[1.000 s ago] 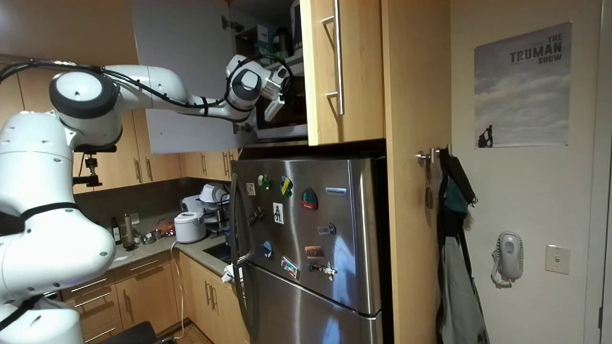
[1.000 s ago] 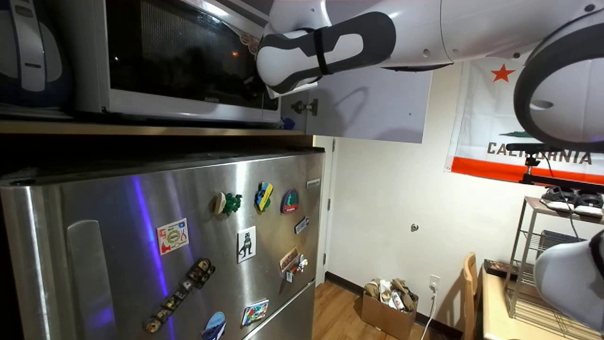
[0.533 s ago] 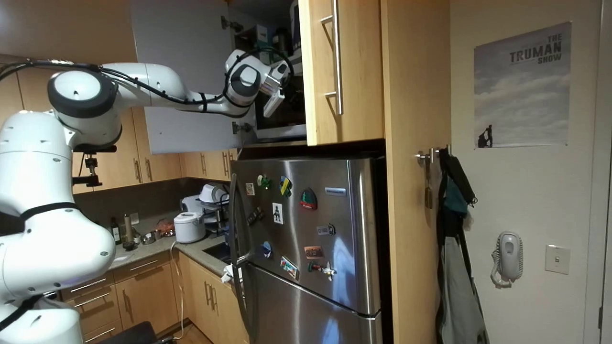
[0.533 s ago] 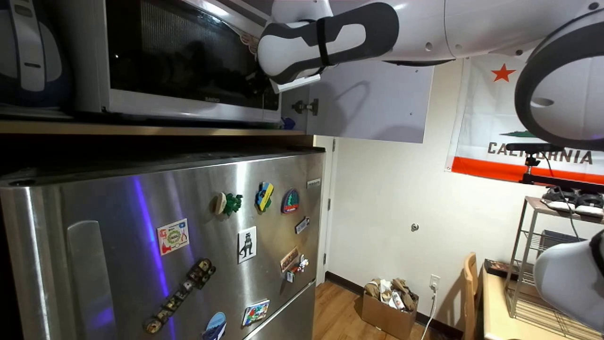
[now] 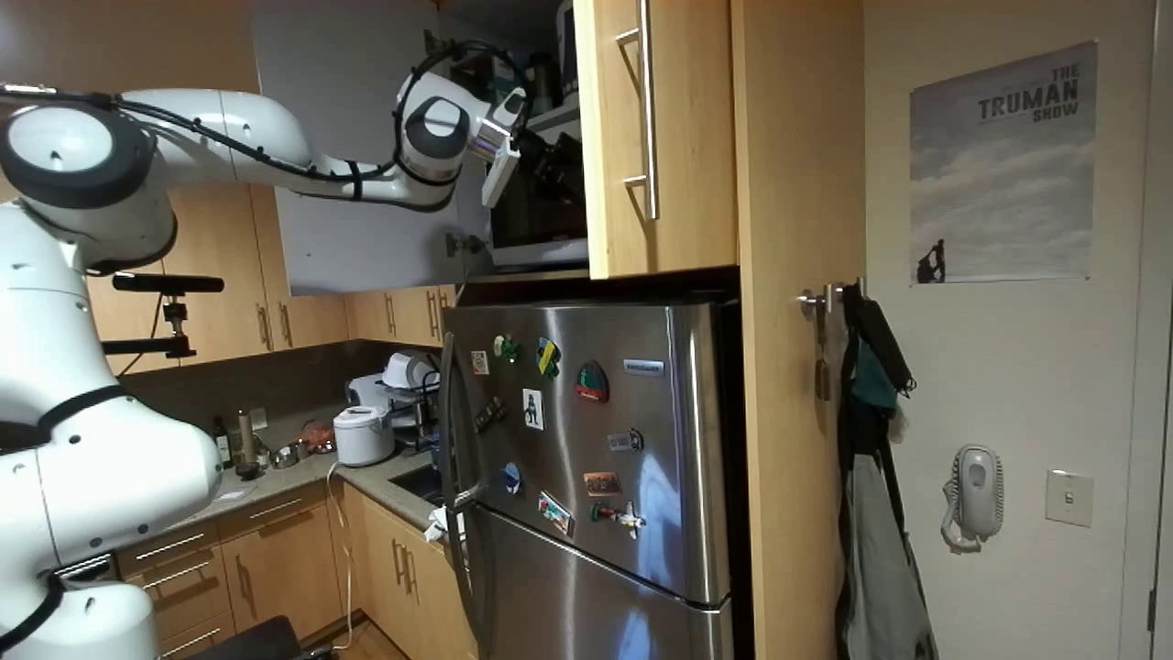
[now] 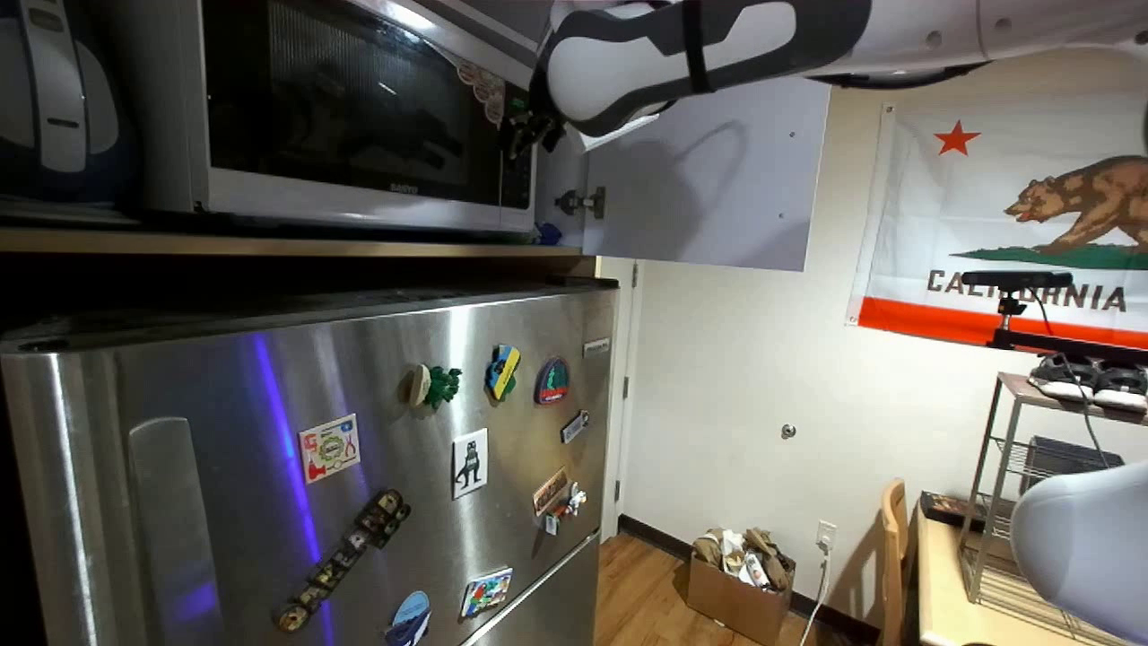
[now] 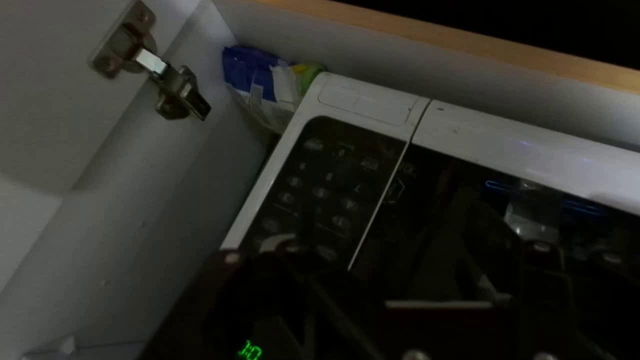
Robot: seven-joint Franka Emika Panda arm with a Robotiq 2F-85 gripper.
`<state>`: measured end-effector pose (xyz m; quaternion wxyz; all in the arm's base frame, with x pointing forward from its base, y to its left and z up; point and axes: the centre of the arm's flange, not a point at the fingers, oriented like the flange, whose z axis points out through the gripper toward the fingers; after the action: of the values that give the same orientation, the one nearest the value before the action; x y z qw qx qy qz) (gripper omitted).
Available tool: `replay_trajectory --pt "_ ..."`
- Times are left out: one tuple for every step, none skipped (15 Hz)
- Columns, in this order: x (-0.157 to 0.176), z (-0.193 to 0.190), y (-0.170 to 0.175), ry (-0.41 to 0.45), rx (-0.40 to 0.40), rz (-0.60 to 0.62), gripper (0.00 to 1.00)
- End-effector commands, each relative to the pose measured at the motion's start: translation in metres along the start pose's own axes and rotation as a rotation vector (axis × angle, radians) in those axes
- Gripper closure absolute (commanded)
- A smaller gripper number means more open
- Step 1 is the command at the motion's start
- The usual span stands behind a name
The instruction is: Close the microwave door
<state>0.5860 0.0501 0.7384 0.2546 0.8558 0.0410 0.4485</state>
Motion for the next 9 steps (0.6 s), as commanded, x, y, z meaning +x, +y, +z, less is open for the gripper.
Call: replay_trajectory --pt "-0.042 -0.04 0.004 -0.037 0.029 -0.063 0.0" --pt "-0.048 -0.045 0.001 -0.053 0.052 -0.08 0.0" --pt "-0.053 -0.049 -0.002 -0.065 0.07 -0.098 0.0" --pt "-0.059 -0.054 -0.005 -0.077 0.092 -0.12 0.0" --pt "-0.064 -0.058 -0.008 -0.088 0.101 -0.139 0.0" --pt "-0.068 -0.063 -0.012 -0.099 0.111 -0.147 0.0" --pt "-0.073 -0.068 -0.016 -0.109 0.125 -0.165 0.0" --pt "-0.078 -0.073 -0.021 -0.12 0.135 -0.181 0.0" --pt "-0.083 -0.077 -0.026 -0.136 0.149 -0.204 0.0"
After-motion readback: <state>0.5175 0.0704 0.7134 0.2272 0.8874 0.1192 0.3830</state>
